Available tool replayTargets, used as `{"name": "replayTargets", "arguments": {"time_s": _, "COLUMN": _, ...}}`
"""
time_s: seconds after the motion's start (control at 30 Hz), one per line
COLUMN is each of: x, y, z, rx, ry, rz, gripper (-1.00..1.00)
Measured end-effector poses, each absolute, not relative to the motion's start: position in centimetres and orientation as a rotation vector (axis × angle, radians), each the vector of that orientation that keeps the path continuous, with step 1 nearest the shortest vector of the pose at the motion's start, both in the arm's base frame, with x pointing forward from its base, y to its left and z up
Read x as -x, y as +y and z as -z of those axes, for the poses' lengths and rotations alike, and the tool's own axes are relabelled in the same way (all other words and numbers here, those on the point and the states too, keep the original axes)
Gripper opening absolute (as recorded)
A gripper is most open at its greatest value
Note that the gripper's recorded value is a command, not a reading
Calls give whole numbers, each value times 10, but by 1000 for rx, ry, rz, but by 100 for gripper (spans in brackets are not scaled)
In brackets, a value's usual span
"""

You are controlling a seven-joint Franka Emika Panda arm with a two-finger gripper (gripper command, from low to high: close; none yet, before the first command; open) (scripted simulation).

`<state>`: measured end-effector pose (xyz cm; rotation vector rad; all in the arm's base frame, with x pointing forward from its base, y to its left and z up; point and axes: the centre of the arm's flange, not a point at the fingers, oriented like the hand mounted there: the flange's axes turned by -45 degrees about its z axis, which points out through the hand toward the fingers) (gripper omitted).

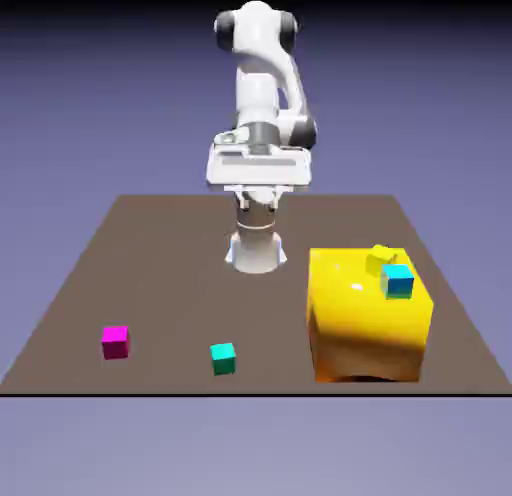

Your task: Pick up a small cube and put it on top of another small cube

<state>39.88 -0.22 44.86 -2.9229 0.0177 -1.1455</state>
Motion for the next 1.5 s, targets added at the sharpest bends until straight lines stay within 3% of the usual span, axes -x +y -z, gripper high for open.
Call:
{"name": "replayTargets", "arguments": {"time_s": 0.37, "x": -463, "y": -68, "z": -340, "rx": 2840, "ry": 916, "rz": 420, "gripper": 0}}
{"name": "replayTargets", "arguments": {"time_s": 0.7, "x": -482, "y": -119, "z": -219, "rx": 2421, "ry": 1611, "rz": -246, "gripper": 0}}
{"name": "replayTargets", "arguments": {"time_s": 1.0, "x": -478, "y": -113, "z": -118, "rx": 2233, "ry": 1783, "rz": -452, "gripper": 0}}
{"name": "replayTargets", "arguments": {"time_s": 1.03, "x": -477, "y": -111, "z": -113, "rx": 2233, "ry": 1784, "rz": -452, "gripper": -100}}
{"name": "replayTargets", "arguments": {"time_s": 1.1, "x": -477, "y": -111, "z": -113, "rx": 2233, "ry": 1784, "rz": -452, "gripper": -100}}
{"name": "replayTargets", "arguments": {"time_s": 1.27, "x": -485, "y": -126, "z": -188, "rx": 2213, "ry": 1780, "rz": -453, "gripper": -100}}
{"name": "replayTargets", "arguments": {"time_s": 1.5, "x": -553, "y": 32, "z": -295, "rx": 2431, "ry": 1343, "rz": -578, "gripper": -100}}
